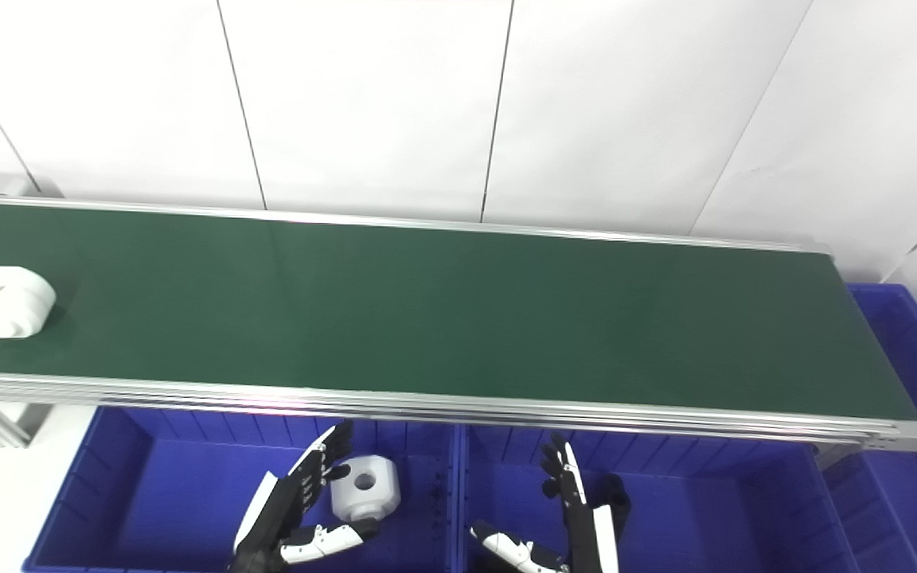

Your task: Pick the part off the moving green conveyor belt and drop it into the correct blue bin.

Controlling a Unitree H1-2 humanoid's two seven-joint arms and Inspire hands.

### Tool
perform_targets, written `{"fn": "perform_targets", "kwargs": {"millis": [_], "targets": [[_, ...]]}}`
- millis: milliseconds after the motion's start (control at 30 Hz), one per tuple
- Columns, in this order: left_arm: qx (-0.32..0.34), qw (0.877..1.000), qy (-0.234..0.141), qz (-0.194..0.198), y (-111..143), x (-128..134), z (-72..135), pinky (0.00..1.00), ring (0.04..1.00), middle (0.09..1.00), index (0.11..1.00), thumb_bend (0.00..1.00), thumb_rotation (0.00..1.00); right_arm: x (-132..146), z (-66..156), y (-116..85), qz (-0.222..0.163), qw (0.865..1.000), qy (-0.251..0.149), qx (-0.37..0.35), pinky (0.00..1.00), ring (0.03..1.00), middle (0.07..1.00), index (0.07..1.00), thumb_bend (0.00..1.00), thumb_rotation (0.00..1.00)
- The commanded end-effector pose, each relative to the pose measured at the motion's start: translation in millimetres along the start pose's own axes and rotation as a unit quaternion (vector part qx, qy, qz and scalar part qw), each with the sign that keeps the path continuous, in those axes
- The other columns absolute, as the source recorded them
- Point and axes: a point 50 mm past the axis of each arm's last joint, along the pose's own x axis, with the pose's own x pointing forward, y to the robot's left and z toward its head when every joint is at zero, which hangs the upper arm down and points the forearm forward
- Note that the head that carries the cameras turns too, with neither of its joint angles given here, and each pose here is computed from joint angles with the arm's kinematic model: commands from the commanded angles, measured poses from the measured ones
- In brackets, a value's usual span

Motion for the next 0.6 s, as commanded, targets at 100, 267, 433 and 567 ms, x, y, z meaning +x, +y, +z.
{"fn": "perform_targets", "kwargs": {"millis": [100,267,433,567], "targets": [[0.000,0.999,-0.035,0.000,-3.5,7.7,11.9,0.85,0.915,0.939,0.913,0.67,0.45,4.3,10.5,-3.2,-0.017,0.999,-0.039,0.012,0.89,0.896,0.915,0.962,0.77,0.28],[-0.004,0.999,-0.035,0.000,-3.6,7.1,11.8,0.85,0.918,0.940,0.913,0.68,0.46,3.9,10.8,-2.8,-0.022,0.999,-0.043,0.006,0.88,0.885,0.910,0.957,0.74,0.26],[-0.003,0.999,-0.035,0.000,-3.6,7.3,12.0,0.85,0.918,0.939,0.911,0.68,0.45,3.3,11.1,-2.5,-0.023,0.999,-0.041,0.012,0.89,0.889,0.912,0.957,0.73,0.25],[-0.001,0.999,-0.036,0.000,-3.2,7.6,12.0,0.84,0.916,0.940,0.911,0.67,0.45,3.5,10.9,-2.2,-0.026,0.999,-0.042,0.009,0.88,0.881,0.905,0.949,0.74,0.26]]}}
